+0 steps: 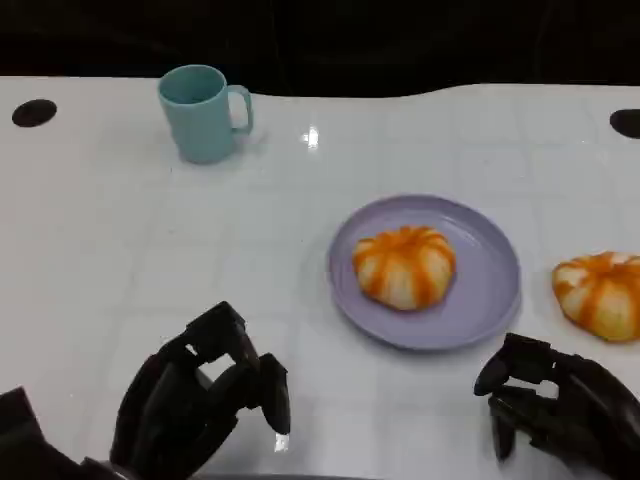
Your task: Grasp the bread from the table and place it into the plate.
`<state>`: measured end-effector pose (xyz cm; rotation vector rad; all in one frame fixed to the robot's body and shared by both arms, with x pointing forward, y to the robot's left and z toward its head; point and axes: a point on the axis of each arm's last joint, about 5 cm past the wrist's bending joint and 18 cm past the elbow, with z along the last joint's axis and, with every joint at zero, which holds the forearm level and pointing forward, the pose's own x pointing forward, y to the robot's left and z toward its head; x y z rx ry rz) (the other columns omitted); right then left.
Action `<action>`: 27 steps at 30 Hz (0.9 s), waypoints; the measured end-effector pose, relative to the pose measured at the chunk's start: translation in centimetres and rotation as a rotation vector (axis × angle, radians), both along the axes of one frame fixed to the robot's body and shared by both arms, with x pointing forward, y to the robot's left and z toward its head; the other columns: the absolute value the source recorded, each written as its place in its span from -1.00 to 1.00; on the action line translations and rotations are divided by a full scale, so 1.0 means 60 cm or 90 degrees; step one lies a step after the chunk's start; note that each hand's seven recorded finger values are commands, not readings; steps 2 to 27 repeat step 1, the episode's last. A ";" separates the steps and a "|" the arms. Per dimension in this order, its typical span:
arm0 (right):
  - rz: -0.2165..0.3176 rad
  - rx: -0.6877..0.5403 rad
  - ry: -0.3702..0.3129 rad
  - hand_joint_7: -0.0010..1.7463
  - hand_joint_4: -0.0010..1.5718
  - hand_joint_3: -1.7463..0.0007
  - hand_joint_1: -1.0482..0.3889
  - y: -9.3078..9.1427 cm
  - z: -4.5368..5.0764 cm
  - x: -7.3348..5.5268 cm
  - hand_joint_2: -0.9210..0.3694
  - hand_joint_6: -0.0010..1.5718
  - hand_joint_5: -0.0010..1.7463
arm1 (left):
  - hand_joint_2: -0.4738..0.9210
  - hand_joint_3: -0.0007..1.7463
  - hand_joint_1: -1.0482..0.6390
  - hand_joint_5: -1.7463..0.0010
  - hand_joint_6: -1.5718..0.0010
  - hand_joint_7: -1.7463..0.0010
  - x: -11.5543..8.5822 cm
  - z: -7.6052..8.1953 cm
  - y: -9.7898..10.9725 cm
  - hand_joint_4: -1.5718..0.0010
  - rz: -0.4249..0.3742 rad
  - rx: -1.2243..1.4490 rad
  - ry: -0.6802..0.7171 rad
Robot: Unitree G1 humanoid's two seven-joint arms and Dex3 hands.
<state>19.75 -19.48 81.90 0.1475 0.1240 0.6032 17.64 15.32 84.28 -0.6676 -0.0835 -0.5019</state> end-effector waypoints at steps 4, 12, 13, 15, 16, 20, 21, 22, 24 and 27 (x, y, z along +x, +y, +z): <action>0.000 0.000 -0.001 0.58 -0.17 0.70 -0.26 0.000 0.000 0.000 -1.00 -0.15 1.00 | 1.00 -0.83 -0.50 -1.00 0.18 -0.88 0.000 -0.001 0.000 -0.09 -0.001 0.000 0.002; 0.000 0.000 -0.001 0.58 -0.17 0.70 -0.26 0.000 0.000 0.000 -1.00 -0.15 1.00 | 1.00 -0.83 -0.50 -1.00 0.18 -0.88 0.000 -0.001 0.000 -0.09 -0.001 0.000 0.002; 0.000 0.000 -0.001 0.58 -0.17 0.70 -0.26 0.000 0.000 0.000 -1.00 -0.15 1.00 | 1.00 -0.83 -0.50 -1.00 0.18 -0.88 0.000 -0.001 0.000 -0.09 -0.001 0.000 0.002; 0.000 0.000 -0.001 0.58 -0.17 0.70 -0.26 0.000 0.000 0.000 -1.00 -0.15 1.00 | 1.00 -0.83 -0.50 -1.00 0.18 -0.88 0.000 -0.001 0.000 -0.09 -0.001 0.000 0.002; 0.000 0.000 -0.001 0.58 -0.17 0.70 -0.26 0.000 0.000 0.000 -1.00 -0.15 1.00 | 1.00 -0.83 -0.50 -1.00 0.18 -0.88 0.000 -0.001 0.000 -0.09 -0.001 0.000 0.002; 0.000 0.000 -0.001 0.58 -0.17 0.70 -0.26 0.000 0.000 0.000 -1.00 -0.15 1.00 | 1.00 -0.83 -0.50 -1.00 0.18 -0.88 0.000 -0.001 0.000 -0.09 -0.001 0.000 0.002; 0.000 0.000 -0.001 0.58 -0.17 0.70 -0.26 0.000 0.000 0.000 -1.00 -0.15 1.00 | 1.00 -0.83 -0.50 -1.00 0.18 -0.88 0.000 -0.001 0.000 -0.09 -0.001 0.000 0.002; 0.000 0.000 -0.001 0.58 -0.17 0.70 -0.26 0.000 0.000 0.000 -1.00 -0.15 1.00 | 1.00 -0.83 -0.50 -1.00 0.18 -0.88 0.000 -0.001 0.000 -0.09 -0.001 0.000 0.002; 0.000 0.000 -0.001 0.58 -0.17 0.70 -0.26 0.000 0.000 0.000 -1.00 -0.15 1.00 | 1.00 -0.83 -0.50 -1.00 0.18 -0.88 0.000 -0.001 0.000 -0.09 -0.001 0.000 0.002; 0.000 0.000 -0.001 0.58 -0.17 0.70 -0.26 0.000 0.000 0.000 -1.00 -0.15 1.00 | 1.00 -0.83 -0.50 -1.00 0.18 -0.88 0.000 -0.001 0.000 -0.09 -0.001 0.000 0.002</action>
